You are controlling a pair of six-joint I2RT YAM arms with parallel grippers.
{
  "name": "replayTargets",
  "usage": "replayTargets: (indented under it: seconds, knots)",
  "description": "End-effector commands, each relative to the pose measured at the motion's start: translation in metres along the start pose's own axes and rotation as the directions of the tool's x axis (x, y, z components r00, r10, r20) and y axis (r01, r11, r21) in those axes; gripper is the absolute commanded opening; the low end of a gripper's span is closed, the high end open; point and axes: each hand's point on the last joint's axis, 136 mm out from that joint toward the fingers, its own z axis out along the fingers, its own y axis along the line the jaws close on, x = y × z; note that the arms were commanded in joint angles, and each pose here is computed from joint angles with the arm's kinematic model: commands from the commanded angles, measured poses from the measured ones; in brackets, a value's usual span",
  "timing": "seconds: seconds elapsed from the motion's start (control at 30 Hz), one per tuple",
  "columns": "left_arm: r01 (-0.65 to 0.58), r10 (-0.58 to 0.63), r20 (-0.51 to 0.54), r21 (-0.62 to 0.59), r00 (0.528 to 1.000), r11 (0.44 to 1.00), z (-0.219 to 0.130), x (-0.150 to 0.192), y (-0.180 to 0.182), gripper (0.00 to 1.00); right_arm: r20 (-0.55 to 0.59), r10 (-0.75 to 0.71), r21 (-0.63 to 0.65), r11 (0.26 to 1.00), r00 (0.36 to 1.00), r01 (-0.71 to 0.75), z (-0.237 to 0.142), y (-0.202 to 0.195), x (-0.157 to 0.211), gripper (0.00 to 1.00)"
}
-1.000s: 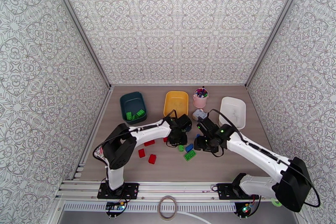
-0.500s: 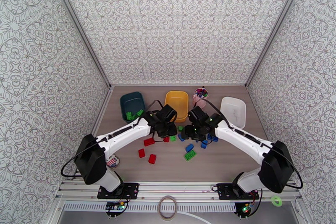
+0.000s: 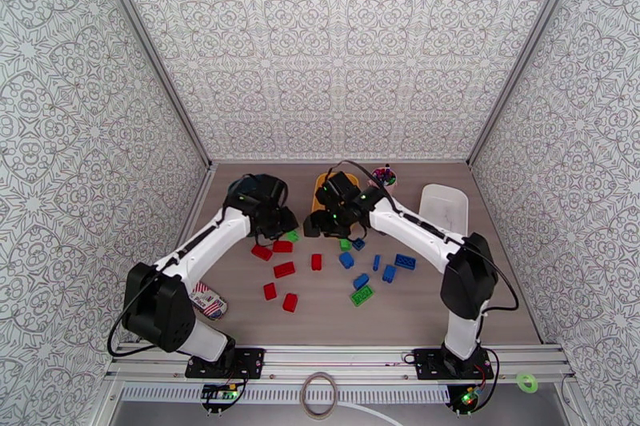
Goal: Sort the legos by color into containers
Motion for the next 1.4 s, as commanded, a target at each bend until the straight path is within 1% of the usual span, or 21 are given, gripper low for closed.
replayTargets:
  seconds: [0.0, 0.17, 0.4, 0.47, 0.5, 0.53, 0.63, 0.7, 0.73, 0.83, 1.03, 1.17, 1.3, 1.37]
  knots:
    - [-0.011, 0.011, 0.000, 0.013, 1.000, 1.000, -0.005, -0.025, 0.004, 0.25, -0.022, -0.031, -0.018, 0.999, 0.999, 0.031, -0.002, 0.013, -0.004, 0.68]
    - [0.042, -0.042, 0.045, -0.003, 0.998, 0.999, -0.010, -0.066, 0.026, 0.25, -0.026, -0.050, 0.009, 0.999, 0.998, 0.050, -0.001, 0.013, -0.012, 0.70]
    - [0.109, -0.103, 0.098, -0.050, 0.990, 0.993, -0.012, -0.120, 0.069, 0.27, -0.021, -0.044, 0.053, 0.998, 0.999, 0.045, -0.004, 0.004, -0.016, 0.71]
    - [0.114, -0.108, 0.103, -0.059, 0.989, 0.992, -0.010, -0.131, 0.079, 0.33, -0.024, -0.038, 0.067, 0.997, 0.999, 0.039, -0.006, 0.000, -0.015, 0.71]
    - [0.116, -0.109, 0.097, -0.065, 0.989, 0.991, -0.008, -0.135, 0.084, 0.37, -0.022, -0.037, 0.076, 0.996, 0.999, 0.038, -0.007, -0.002, -0.014, 0.71]
    - [0.114, -0.108, 0.089, -0.069, 0.990, 0.991, -0.006, -0.137, 0.087, 0.43, -0.020, -0.035, 0.087, 0.996, 0.999, 0.036, -0.009, -0.004, -0.013, 0.72]
    - [0.102, -0.095, 0.078, -0.089, 0.992, 0.991, -0.003, -0.140, 0.093, 0.63, -0.004, -0.019, 0.116, 0.993, 1.000, 0.019, -0.014, -0.013, -0.009, 0.73]
    - [0.090, -0.082, 0.080, -0.093, 0.993, 0.992, -0.006, -0.139, 0.093, 0.73, 0.007, -0.004, 0.126, 0.992, 1.000, 0.003, -0.017, -0.017, -0.004, 0.74]
    - [0.084, -0.077, 0.080, -0.094, 0.994, 0.992, -0.007, -0.137, 0.092, 0.76, 0.014, 0.006, 0.130, 0.991, 1.000, -0.008, -0.018, -0.020, -0.002, 0.75]
    - [0.059, -0.051, 0.087, -0.088, 0.995, 0.994, -0.012, -0.130, 0.085, 0.79, 0.020, 0.030, 0.150, 0.988, 0.999, -0.033, -0.021, -0.030, 0.008, 0.75]
    - [-0.049, 0.055, 0.081, -0.081, 0.995, 0.996, -0.021, -0.097, 0.061, 0.82, 0.022, 0.087, 0.221, 0.971, 0.996, -0.090, -0.026, -0.059, 0.031, 0.75]
    - [-0.139, 0.142, 0.070, -0.042, 0.987, 0.989, -0.022, -0.060, 0.033, 0.83, 0.028, 0.132, 0.262, 0.956, 0.991, -0.135, -0.034, -0.078, 0.049, 0.74]
    - [-0.270, 0.268, 0.061, 0.021, 0.961, 0.963, -0.025, -0.008, -0.004, 0.88, 0.050, 0.172, 0.306, 0.935, 0.984, -0.179, -0.046, -0.101, 0.070, 0.73]
    - [-0.327, 0.325, 0.043, 0.061, 0.945, 0.943, -0.023, 0.021, -0.019, 0.89, 0.059, 0.203, 0.318, 0.924, 0.977, -0.211, -0.052, -0.114, 0.080, 0.72]
